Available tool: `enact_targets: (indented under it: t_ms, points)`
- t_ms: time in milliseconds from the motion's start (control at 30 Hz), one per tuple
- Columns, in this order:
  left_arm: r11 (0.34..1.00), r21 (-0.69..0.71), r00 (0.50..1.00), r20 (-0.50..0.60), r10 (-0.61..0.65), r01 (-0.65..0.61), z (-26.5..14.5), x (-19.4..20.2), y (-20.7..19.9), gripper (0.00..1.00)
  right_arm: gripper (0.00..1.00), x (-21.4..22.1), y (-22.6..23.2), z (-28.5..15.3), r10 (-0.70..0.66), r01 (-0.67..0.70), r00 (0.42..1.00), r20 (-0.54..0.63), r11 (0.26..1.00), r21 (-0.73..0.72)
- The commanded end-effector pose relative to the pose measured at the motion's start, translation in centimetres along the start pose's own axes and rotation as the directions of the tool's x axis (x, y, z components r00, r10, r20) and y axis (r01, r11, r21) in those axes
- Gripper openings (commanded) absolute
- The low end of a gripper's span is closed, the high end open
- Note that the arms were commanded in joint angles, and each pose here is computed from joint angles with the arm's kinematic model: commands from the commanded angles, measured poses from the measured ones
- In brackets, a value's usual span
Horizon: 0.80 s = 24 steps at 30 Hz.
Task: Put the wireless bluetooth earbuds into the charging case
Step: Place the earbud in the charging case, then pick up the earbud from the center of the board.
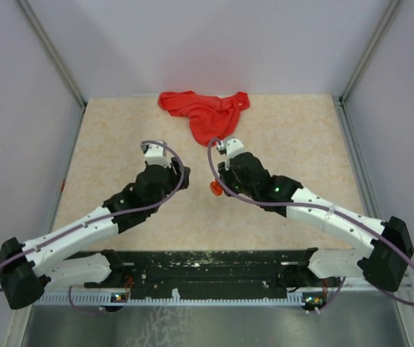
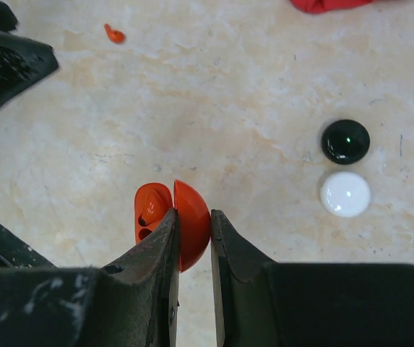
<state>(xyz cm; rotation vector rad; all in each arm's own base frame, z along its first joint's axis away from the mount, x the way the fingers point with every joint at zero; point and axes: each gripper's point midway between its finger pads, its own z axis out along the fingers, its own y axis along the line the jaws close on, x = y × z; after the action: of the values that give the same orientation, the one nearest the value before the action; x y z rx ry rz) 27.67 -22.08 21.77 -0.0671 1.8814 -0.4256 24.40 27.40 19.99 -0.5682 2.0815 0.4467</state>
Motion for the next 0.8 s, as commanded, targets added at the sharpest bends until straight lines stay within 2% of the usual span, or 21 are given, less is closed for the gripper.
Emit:
enact_targets:
  t_ms: [0,167,400,567,767]
  points:
    - [0.998,0.010,0.997,-0.055,0.062,-0.062,0.4,1.2,1.3,0.61,0.09,-1.9,-0.5,-1.2,-0.018,0.025,0.995,0.103,0.998,-0.064]
    - [0.995,-0.057,0.989,-0.127,0.077,-0.085,1.6,3.2,4.2,0.62,0.09,-1.8,-1.8,-2.3,-0.080,0.088,0.985,0.155,0.995,-0.046]
    - [0.980,-0.178,0.974,-0.221,0.047,-0.087,3.7,5.0,10.0,0.62,0.09,-0.9,-3.6,-2.9,-0.134,0.132,0.982,0.133,0.991,0.027]
    - [0.975,-0.176,0.953,-0.295,0.076,-0.133,5.7,6.3,11.8,0.62,0.09,-0.3,-3.8,-2.7,-0.140,0.137,0.982,0.126,0.990,0.033]
    - [0.959,-0.208,0.922,-0.373,0.103,-0.191,8.8,7.9,13.5,0.56,0.09,-0.1,-3.7,-2.5,-0.149,0.147,0.981,0.126,0.989,0.025]
